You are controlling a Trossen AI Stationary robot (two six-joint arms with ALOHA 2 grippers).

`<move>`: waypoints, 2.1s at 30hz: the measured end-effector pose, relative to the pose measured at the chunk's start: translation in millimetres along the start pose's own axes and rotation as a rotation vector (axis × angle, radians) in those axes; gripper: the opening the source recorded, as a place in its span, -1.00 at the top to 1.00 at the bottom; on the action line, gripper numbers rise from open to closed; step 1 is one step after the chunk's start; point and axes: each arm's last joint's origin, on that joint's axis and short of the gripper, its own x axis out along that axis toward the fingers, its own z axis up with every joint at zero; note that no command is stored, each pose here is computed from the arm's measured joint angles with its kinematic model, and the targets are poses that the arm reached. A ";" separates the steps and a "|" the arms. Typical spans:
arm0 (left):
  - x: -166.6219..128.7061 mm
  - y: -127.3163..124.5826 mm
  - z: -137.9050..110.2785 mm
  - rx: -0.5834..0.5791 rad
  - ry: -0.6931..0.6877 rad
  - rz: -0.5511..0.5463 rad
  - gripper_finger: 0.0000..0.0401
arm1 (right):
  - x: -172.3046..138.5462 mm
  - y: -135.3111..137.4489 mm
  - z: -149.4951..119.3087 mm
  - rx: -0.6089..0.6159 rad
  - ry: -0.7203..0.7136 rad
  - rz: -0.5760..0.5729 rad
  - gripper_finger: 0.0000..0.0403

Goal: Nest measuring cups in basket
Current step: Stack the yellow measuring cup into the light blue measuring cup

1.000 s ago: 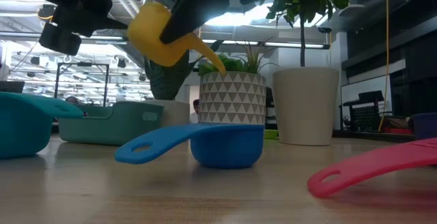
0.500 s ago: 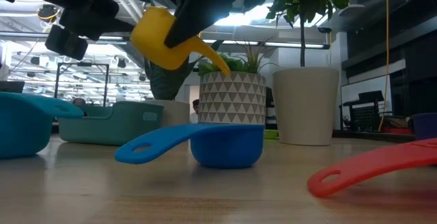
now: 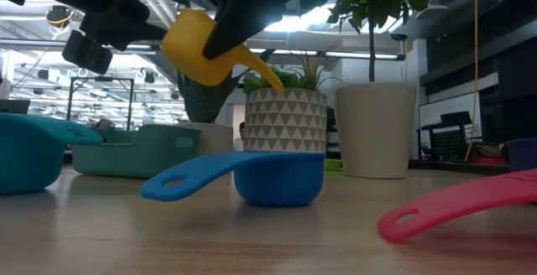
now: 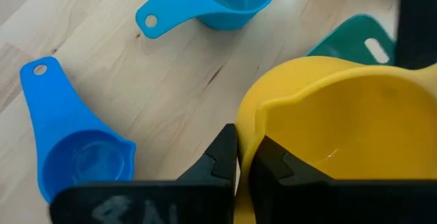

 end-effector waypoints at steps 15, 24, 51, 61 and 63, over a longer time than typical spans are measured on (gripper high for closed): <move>11.5 10.8 -3.1 -0.025 0.033 0.063 0.01 | 0.0 1.5 -4.2 -0.002 0.041 0.020 0.90; 19.7 10.0 -6.5 -0.045 0.042 0.014 0.01 | -0.4 3.4 -8.7 -0.004 0.088 0.040 0.90; 26.3 11.5 -0.3 -0.027 0.032 0.012 0.22 | -0.3 3.6 -9.2 -0.005 0.092 0.042 0.90; 26.2 11.6 0.1 -0.025 0.020 0.012 0.33 | -0.3 3.8 -9.1 -0.036 0.091 0.043 0.90; 26.2 11.7 0.1 -0.025 0.018 0.013 0.35 | -0.3 3.7 -9.1 -0.036 0.091 0.043 0.90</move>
